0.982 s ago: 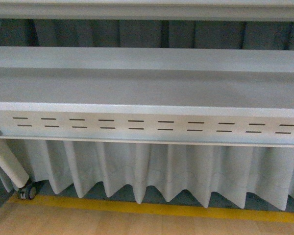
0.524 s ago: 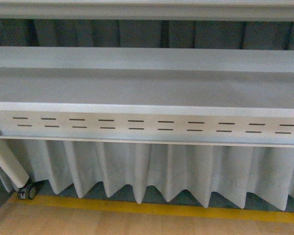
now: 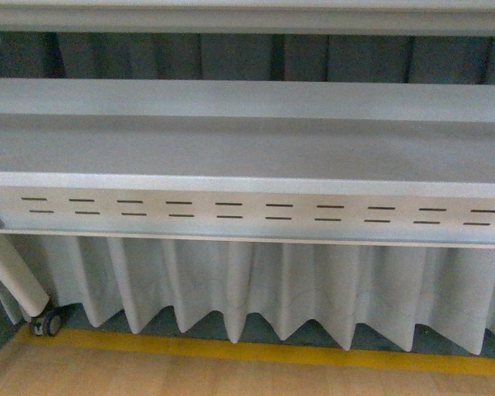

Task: Wind up and store yellow beetle toy

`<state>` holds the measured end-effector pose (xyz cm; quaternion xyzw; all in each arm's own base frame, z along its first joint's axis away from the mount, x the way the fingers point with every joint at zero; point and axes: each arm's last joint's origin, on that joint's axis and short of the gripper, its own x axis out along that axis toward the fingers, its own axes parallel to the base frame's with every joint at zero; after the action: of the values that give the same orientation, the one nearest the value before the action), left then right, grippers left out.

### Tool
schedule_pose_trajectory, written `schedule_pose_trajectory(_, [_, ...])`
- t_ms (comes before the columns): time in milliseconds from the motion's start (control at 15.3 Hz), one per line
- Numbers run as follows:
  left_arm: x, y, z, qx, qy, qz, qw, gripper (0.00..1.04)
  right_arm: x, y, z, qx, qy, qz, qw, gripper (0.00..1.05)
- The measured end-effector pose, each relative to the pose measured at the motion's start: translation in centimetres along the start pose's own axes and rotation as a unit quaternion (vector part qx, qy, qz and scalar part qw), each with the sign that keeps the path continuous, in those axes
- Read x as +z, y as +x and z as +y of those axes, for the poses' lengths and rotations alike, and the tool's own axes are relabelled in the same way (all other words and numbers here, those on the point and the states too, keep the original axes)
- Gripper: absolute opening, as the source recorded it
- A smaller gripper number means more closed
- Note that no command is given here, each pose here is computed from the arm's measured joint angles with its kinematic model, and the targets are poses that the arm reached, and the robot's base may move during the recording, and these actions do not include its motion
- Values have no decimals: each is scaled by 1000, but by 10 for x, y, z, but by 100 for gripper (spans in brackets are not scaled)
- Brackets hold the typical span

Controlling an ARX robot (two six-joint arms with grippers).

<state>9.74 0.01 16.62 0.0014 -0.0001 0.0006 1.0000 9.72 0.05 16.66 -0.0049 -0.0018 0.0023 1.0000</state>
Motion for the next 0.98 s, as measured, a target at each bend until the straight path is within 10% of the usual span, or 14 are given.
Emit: schedule_pose_trajectory(982, [0, 0, 0, 0, 0, 0, 1000, 98, 0, 0, 0, 0, 0, 0, 1000, 98])
